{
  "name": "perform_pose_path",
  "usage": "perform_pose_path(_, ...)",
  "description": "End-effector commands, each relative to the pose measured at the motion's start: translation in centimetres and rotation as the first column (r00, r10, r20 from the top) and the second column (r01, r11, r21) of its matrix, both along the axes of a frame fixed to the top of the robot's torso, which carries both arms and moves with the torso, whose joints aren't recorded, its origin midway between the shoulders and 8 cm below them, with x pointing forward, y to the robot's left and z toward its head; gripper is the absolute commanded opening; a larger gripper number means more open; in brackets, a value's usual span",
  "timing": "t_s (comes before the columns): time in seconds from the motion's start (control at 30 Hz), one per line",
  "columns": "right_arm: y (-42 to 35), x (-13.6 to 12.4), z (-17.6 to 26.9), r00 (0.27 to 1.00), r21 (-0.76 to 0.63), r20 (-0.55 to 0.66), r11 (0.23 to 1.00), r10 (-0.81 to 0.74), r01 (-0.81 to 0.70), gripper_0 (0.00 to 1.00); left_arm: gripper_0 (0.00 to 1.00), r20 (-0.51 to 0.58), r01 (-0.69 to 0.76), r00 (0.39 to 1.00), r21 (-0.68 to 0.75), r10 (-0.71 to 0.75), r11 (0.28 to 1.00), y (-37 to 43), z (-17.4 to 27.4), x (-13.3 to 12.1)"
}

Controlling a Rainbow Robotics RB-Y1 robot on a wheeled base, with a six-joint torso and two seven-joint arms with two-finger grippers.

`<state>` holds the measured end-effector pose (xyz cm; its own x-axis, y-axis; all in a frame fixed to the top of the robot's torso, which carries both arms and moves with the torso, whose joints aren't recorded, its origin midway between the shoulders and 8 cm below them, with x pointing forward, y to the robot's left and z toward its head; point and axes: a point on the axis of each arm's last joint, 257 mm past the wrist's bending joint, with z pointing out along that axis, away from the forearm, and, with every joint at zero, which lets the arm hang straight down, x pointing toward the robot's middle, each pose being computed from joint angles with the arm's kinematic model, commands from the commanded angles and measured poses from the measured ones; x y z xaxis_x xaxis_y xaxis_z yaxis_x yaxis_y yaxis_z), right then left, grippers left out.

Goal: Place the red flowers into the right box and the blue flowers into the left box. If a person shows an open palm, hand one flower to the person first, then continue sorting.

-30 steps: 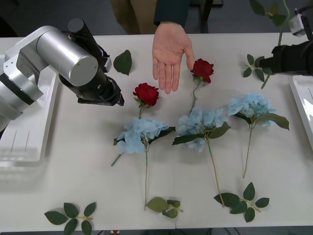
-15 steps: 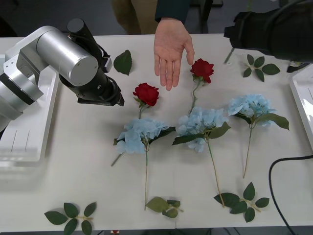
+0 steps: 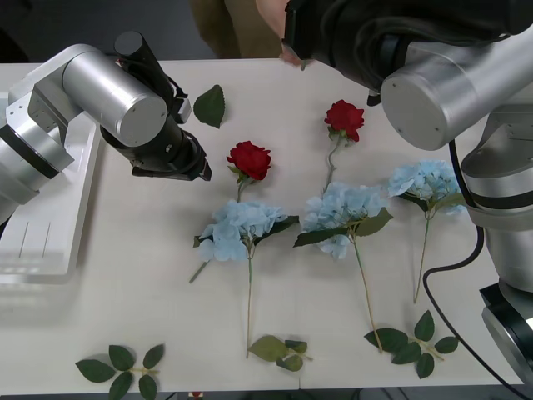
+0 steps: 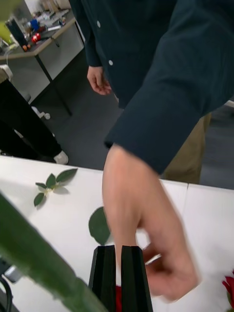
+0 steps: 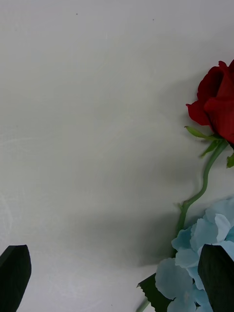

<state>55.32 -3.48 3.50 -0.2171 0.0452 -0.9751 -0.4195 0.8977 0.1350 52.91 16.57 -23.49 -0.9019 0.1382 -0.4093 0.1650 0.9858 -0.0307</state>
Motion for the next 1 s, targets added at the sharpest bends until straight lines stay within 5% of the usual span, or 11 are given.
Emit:
perform_pose_path(0.03, 2.06, 0.05, 3.25, 0.997, 0.051, 0.069, 0.998, 0.022, -0.025, 0.00, 1.00, 0.056, 0.095, 0.994, 0.036, -0.097, 0.995, -1.30, 2.08, 1.08)
perform_pose_path(0.63, 1.35, 0.54, 3.44, 0.997, 0.049, 0.081, 0.999, -0.003, -0.001, 0.00, 1.00, 0.055, 0.108, 0.992, 0.043, -0.110, 0.993, -1.27, 2.00, 1.04)
perform_pose_path(1.0, 1.18, 0.61, 3.46, 0.996, 0.032, 0.090, 0.999, -0.004, 0.002, 0.97, 1.00, 0.057, 0.114, 0.992, 0.047, -0.117, 0.992, -1.24, 2.01, 1.07)
